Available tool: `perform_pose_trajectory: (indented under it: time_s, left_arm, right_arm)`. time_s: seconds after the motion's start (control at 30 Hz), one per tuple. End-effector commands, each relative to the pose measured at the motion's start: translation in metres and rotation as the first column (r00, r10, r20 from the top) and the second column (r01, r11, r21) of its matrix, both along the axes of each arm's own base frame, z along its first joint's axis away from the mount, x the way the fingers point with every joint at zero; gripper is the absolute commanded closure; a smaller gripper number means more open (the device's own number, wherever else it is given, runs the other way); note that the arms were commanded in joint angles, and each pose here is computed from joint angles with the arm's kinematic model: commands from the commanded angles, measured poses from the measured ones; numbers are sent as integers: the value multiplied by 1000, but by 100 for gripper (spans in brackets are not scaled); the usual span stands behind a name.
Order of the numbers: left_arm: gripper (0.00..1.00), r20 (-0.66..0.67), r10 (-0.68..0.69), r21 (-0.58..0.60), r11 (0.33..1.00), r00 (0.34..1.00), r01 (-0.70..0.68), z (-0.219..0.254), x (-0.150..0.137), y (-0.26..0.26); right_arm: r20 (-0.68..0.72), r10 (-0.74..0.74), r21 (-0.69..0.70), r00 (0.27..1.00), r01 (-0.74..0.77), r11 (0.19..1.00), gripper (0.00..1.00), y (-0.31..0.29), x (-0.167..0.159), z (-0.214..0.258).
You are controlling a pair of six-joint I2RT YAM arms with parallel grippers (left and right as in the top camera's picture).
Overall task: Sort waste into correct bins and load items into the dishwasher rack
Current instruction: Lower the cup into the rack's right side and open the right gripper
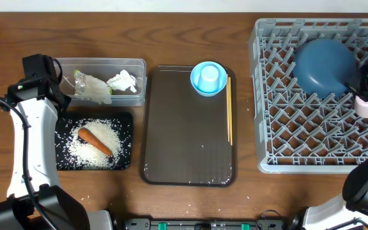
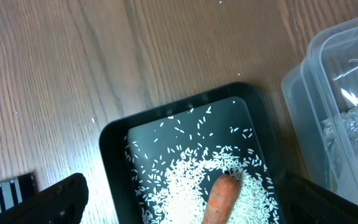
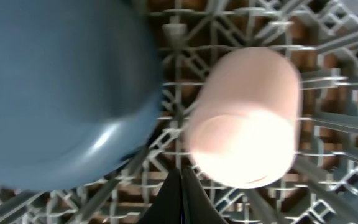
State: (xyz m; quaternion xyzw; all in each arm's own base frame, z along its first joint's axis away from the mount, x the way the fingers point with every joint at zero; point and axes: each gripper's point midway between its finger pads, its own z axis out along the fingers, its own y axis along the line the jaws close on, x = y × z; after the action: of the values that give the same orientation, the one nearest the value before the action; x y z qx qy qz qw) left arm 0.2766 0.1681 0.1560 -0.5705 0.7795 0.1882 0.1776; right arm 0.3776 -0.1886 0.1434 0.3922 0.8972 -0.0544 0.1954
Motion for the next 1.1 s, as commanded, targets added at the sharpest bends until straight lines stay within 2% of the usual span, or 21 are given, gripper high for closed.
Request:
perform_pose_trajectory:
  time_s: [0.0, 0.4, 0.63, 1.07]
  left_arm:
    - [1, 0, 9, 4, 1000, 1000, -9, 1, -2, 1]
    - [1, 0, 9, 4, 1000, 1000, -9, 1, -2, 1]
    - [1, 0, 9, 4, 1000, 1000, -9, 1, -2, 1]
    - [1, 0, 9, 4, 1000, 1000, -9, 1, -2, 1]
  right_arm:
    - [-13, -60, -28, 998, 60, 998, 99, -21, -10, 0]
    - [-19, -155, -22, 988, 154, 988, 99, -54, -33, -1]
    - [30, -119, 23, 992, 119, 993, 99, -42, -22, 5]
    - [61, 8, -15, 998, -7, 1000, 99, -16, 4, 12]
